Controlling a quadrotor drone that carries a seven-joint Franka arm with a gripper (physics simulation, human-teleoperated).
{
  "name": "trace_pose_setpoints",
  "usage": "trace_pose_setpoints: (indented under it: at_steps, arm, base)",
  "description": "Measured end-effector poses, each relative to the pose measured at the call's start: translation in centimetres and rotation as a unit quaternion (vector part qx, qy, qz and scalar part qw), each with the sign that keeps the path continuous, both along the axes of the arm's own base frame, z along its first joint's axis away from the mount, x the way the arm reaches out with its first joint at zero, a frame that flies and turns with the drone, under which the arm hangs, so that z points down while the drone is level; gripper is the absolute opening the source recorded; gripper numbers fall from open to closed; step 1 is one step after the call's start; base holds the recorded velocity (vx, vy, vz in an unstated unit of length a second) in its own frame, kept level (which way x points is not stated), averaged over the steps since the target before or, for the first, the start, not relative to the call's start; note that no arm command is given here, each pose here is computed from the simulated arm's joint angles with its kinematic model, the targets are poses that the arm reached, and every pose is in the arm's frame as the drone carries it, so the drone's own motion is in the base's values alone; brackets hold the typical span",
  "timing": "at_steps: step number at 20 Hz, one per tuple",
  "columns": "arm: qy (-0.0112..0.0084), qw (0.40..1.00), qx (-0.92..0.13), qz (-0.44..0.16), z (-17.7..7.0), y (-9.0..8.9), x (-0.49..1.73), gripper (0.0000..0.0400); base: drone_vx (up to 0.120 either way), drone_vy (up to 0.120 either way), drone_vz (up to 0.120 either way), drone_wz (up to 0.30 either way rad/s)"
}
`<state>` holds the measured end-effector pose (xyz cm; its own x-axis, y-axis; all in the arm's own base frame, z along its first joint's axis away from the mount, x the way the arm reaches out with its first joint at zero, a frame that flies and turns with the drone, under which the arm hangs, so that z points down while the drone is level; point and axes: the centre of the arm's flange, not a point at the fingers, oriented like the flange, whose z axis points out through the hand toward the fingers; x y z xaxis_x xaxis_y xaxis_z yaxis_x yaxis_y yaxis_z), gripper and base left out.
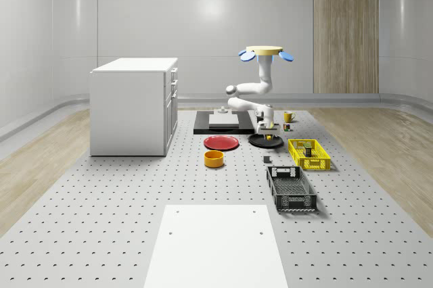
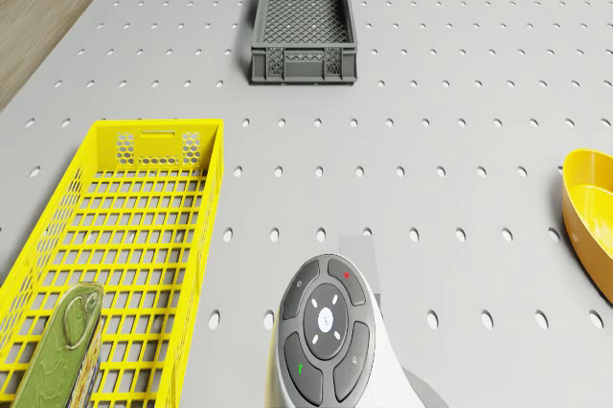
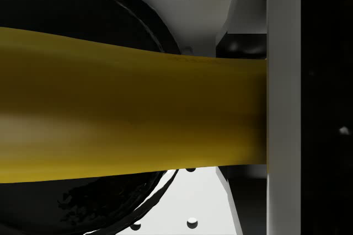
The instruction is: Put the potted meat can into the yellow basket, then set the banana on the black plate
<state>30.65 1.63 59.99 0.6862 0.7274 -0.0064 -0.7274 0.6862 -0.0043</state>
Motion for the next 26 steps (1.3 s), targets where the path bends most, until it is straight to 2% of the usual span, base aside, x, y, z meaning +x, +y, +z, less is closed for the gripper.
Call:
trace_pose_setpoints:
  at_steps: [18, 26]
  arm:
    - [0.0, 1.0, 0.0, 0.0, 0.0, 0.0, 0.0, 0.0199]
    - [0.0, 1.0, 0.0, 0.0, 1.1, 0.0, 0.0, 0.0199]
  base:
    - [-0.12, 0.0, -0.013, 0.0]
    - [-0.01, 0.0, 0.0, 0.0]
